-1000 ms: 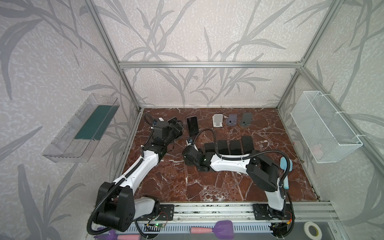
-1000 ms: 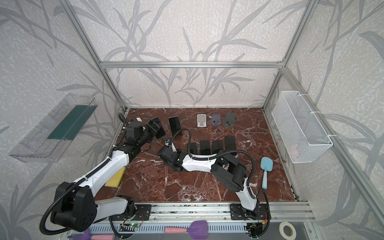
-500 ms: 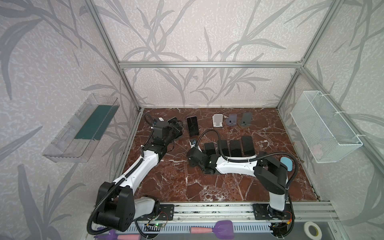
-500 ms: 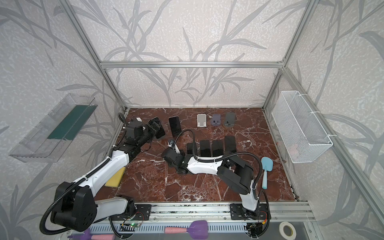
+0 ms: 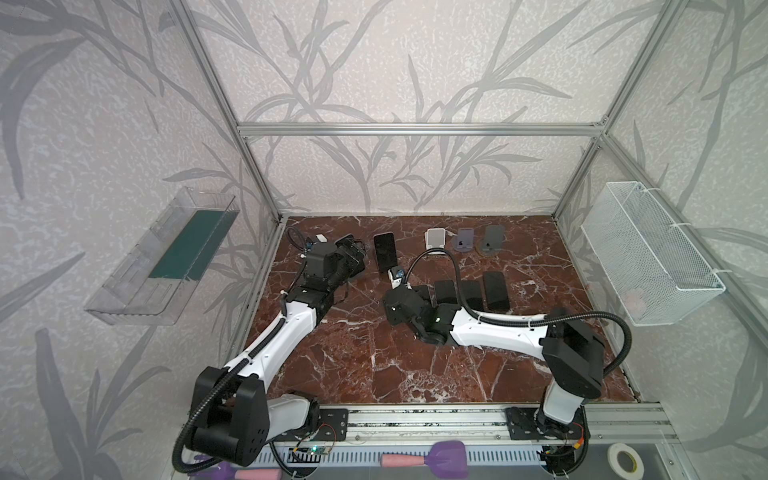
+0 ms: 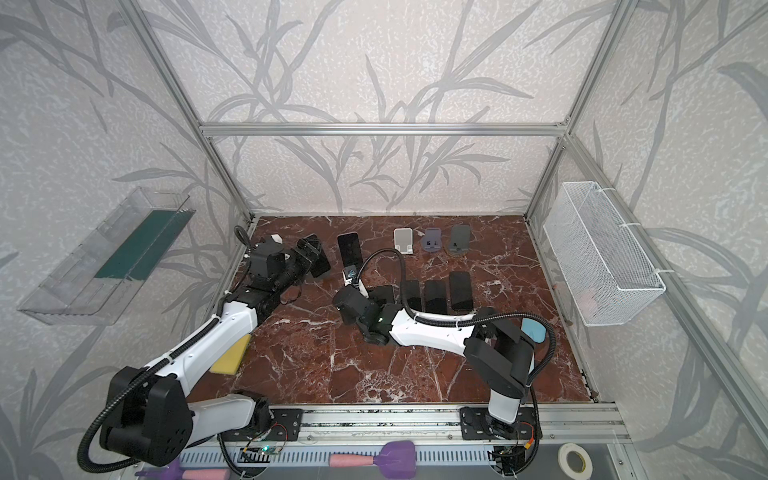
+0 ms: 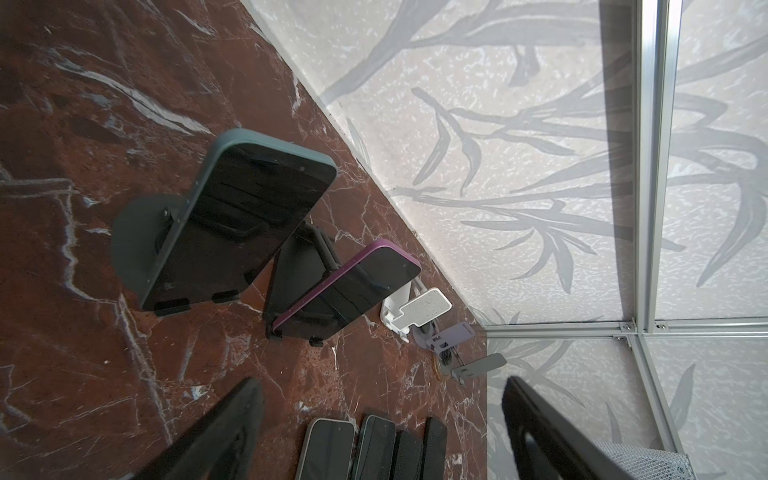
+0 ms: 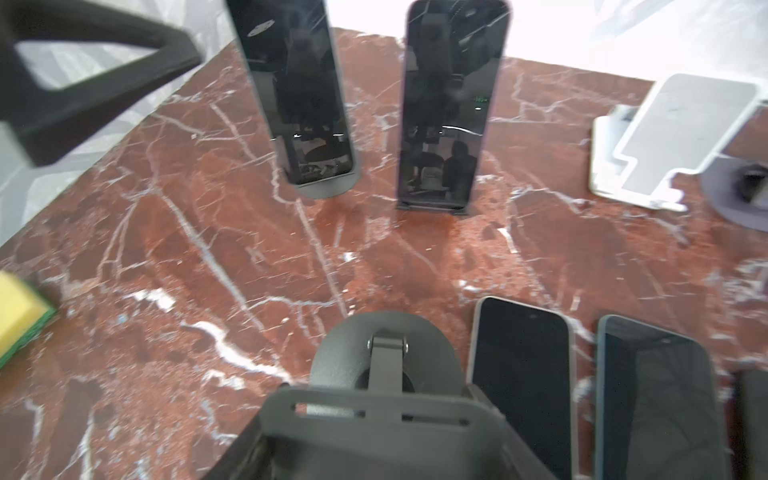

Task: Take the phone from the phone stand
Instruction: 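Reach the right gripper far out toward the purple-framed phone on its stand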

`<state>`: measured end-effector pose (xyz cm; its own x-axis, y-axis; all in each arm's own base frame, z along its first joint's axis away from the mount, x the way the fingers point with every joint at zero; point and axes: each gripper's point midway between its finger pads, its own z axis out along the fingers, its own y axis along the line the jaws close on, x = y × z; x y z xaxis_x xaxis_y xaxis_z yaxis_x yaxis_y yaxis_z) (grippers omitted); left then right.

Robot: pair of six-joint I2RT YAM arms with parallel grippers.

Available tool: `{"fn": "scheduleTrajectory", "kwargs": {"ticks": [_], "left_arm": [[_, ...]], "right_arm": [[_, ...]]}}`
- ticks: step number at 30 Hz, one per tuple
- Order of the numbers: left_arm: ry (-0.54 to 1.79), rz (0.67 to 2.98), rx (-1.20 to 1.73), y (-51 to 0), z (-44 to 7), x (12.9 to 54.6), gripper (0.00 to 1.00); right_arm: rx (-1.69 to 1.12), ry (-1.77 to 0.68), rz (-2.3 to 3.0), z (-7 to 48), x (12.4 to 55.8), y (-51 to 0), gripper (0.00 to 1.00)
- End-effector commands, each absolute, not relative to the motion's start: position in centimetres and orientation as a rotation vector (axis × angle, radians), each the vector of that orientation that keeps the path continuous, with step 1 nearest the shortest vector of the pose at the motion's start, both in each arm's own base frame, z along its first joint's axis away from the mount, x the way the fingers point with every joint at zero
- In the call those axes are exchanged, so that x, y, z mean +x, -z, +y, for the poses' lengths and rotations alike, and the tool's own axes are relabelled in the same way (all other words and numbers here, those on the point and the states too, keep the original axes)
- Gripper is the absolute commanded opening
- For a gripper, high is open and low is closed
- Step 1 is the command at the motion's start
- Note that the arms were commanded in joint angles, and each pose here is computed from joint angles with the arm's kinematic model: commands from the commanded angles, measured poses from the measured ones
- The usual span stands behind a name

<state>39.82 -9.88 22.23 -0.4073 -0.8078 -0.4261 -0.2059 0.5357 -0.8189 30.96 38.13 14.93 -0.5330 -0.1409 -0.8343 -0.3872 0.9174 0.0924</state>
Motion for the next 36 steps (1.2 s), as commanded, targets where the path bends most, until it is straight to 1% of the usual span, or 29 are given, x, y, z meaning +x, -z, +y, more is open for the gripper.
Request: {"fn": "scheduleTrajectory", "kwargs": {"ticks": [1, 7, 8, 12, 18, 29, 36], "left_arm": [[0.875, 1.85, -0.812, -24.0, -9.5, 39.8, 0.91], [0.875, 1.843, -0.821, -24.1, -9.2, 39.9, 0.91], [0.874, 1.843, -0.822, -24.1, -9.2, 39.9, 0.9], [0.867, 1.84, -0.827, -24.0, -9.0, 39.9, 0.9], [0.897, 1.837, -0.826, -24.3, -9.3, 39.9, 0.9], [0.921, 1.857, -0.835, -23.6, -9.8, 40.2, 0.9], [0.927, 1.867, -0.838, -23.3, -9.9, 40.3, 0.9]], "right_arm": [[-0.266, -0.308, 2.065, 34.7, 33.8, -18.4, 0.55], [-0.176, -0.292, 2.05, 31.7, 38.7, -19.5, 0.55], [-0.167, -0.277, 2.067, 31.5, 39.9, -18.5, 0.55], [-0.145, -0.273, 2.09, 31.3, 44.0, -17.6, 0.55], [-0.116, -0.264, 2.125, 31.6, 48.8, -15.5, 0.55], [-0.144, -0.238, 2.203, 32.5, 54.1, -11.4, 0.55], [-0.196, -0.198, 2.219, 33.1, 55.5, -9.8, 0.56]]}}
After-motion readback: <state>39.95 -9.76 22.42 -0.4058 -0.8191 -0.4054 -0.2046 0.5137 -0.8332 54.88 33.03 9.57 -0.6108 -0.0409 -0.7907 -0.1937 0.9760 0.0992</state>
